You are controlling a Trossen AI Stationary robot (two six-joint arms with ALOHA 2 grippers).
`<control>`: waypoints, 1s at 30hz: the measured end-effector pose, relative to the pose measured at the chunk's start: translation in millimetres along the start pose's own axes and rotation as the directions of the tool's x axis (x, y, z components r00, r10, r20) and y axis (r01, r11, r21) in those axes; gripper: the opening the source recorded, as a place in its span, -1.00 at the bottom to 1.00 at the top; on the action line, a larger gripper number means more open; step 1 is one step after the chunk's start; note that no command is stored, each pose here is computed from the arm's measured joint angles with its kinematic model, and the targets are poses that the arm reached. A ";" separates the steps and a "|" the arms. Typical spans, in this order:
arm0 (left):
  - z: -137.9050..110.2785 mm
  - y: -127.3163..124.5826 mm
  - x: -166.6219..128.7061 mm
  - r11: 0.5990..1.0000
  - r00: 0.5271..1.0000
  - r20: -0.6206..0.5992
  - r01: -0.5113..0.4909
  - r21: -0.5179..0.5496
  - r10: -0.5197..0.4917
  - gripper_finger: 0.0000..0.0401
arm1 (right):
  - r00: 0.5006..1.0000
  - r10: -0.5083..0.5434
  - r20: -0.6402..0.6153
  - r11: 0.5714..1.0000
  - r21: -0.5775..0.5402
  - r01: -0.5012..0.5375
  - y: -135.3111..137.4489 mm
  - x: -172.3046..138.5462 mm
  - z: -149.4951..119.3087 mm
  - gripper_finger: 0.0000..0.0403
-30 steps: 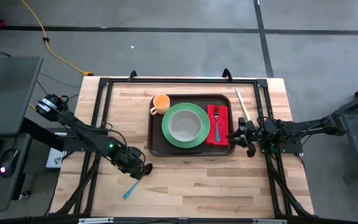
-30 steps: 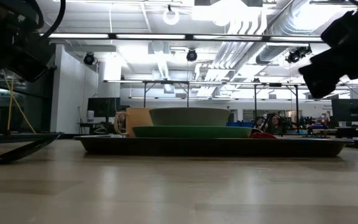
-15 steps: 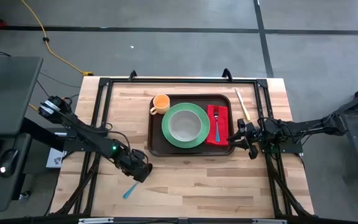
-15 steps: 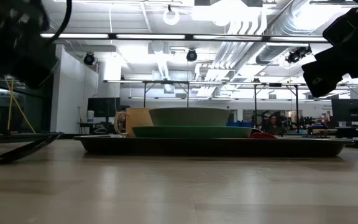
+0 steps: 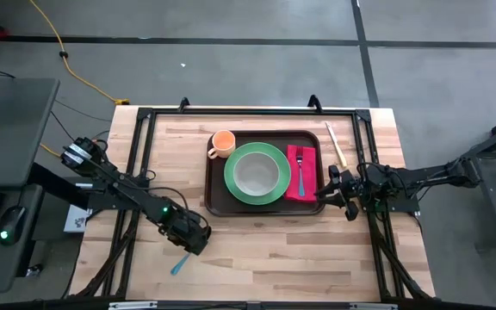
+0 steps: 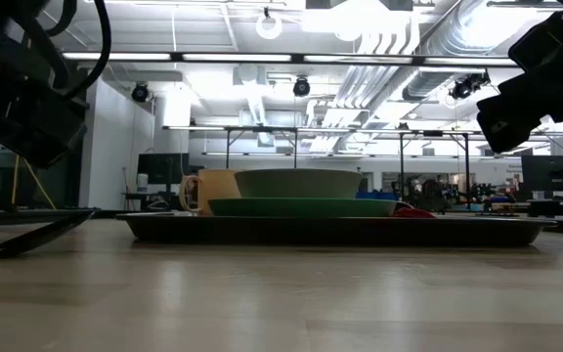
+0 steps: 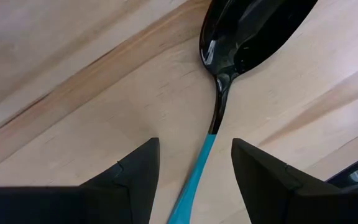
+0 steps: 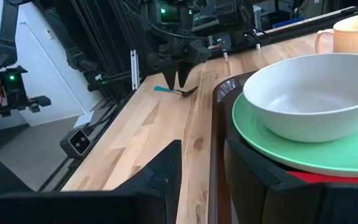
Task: Set up tray
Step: Put the blue spoon on the red napkin to the left of the blue fork
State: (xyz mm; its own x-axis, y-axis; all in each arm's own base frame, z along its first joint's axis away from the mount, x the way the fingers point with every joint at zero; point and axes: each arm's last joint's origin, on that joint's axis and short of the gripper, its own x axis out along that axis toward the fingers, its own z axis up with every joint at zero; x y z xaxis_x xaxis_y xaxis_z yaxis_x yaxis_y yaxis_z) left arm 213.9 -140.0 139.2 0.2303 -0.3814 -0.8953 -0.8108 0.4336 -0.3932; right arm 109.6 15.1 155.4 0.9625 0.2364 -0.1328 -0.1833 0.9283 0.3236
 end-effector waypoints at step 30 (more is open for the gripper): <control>0.4 -12.0 -7.8 1.000 0.996 0.092 -0.011 0.001 0.011 0.14 | 1.000 -0.002 -0.008 1.000 0.001 0.002 -0.2 0.1 -0.7 -0.51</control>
State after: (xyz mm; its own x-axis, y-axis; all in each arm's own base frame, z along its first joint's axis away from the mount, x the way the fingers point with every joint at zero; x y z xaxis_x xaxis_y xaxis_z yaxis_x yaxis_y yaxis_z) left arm 222.1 -142.0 150.9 0.2700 -0.3001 -0.9149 -0.8125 0.4389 -0.3837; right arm 109.6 15.0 154.6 0.9613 0.2369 -0.1404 -0.1814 0.9284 0.3243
